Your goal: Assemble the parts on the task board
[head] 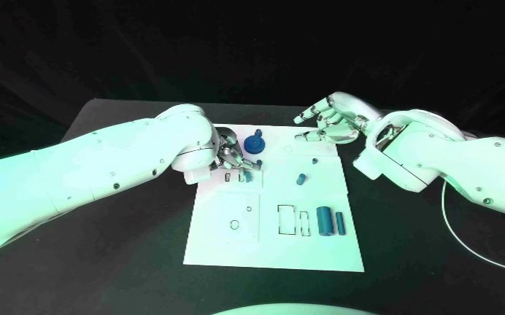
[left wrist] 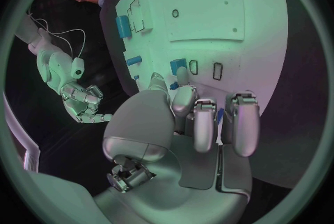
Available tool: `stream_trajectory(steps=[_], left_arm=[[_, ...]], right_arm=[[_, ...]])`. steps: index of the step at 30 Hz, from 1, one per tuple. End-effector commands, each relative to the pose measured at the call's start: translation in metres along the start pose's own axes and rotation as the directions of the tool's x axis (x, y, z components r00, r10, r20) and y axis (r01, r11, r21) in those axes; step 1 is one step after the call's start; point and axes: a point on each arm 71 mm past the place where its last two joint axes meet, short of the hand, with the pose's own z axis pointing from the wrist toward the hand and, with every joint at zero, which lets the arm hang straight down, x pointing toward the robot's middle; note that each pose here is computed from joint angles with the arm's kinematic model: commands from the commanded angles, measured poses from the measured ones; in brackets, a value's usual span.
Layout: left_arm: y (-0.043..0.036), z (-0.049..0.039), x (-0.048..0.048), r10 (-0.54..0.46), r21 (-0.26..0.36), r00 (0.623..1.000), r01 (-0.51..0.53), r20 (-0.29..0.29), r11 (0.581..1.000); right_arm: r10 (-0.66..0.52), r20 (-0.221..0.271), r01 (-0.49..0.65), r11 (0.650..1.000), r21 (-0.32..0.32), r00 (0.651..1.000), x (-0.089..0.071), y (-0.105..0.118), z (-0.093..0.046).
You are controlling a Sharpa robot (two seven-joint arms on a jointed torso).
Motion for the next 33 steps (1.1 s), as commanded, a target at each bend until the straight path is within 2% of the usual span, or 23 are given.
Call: stream_trajectory(steps=[1,10,33], left_arm=[[0.0080,0.0002,0.0008,0.035,-0.122,0.999,-0.038,-0.028,0.992],[0.0102,0.0008,0.0004,0.045,-0.133,0.998,-0.049,-0.036,0.990],[0.0045,0.0051,0.0022,0.063,-0.133,0.996,-0.070,-0.056,0.989]], right_arm=[[-0.004,-0.017,0.004,1.000,0.003,1.000,0.0014,-0.0001,0.0001],[-0.005,-0.018,0.005,1.000,0.005,1.000,0.0013,-0.0005,0.0000],[-0.005,-0.026,0.005,1.000,0.006,1.000,0.0027,-0.0005,0.0011]])
